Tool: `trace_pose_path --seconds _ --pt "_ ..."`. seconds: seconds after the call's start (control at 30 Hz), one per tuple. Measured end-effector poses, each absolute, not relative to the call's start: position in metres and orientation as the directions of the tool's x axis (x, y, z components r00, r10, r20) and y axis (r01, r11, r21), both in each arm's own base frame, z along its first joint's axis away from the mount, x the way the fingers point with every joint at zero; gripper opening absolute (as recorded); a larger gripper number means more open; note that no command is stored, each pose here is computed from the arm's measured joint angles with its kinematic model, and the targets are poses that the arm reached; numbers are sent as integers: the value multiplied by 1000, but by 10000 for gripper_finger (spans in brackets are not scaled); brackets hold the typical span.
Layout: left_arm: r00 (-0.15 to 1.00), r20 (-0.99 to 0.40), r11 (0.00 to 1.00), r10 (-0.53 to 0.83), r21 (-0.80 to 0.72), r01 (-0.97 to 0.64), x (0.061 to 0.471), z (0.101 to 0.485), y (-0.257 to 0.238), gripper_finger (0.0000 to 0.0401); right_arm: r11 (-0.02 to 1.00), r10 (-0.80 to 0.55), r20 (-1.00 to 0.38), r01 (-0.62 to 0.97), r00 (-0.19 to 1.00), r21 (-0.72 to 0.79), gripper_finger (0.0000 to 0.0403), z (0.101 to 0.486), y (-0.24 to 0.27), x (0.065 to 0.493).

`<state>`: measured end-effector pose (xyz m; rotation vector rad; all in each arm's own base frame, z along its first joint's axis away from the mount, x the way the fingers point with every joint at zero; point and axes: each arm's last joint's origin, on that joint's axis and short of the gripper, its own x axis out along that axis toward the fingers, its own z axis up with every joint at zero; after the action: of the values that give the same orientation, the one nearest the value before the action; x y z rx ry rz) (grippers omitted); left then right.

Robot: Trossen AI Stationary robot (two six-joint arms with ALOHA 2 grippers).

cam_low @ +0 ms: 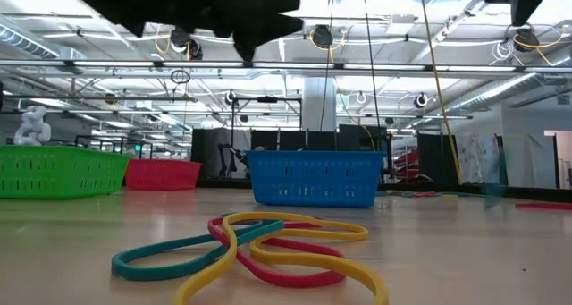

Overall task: Sort rubber bands into baskets
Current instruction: Put the yellow rubber band into the red bin

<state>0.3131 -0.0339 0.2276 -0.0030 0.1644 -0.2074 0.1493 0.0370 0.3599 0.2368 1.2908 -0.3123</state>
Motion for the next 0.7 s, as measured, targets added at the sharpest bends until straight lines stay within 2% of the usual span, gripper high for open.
trace_pose_path --seconds 0.13,0.27,0.4,0.53,0.7 --pt "942 -260 976 -214 -18 217 327 224 -35 194 930 -93 -955 367 280 18 0 357 37 149" --pt "930 -304 978 -206 -28 208 333 222 -34 194 913 -129 -979 404 159 -55 0 325 35 154" --pt "927 -314 978 -206 -30 207 332 221 -34 194 909 -70 -997 414 41 -47 0 284 36 154" --pt "924 -324 978 -203 -31 204 332 220 -34 194 913 32 -999 407 -27 18 0 246 37 154" --pt "924 -326 979 -198 -24 201 332 220 -33 194 915 48 -998 403 -33 31 0 223 33 153"
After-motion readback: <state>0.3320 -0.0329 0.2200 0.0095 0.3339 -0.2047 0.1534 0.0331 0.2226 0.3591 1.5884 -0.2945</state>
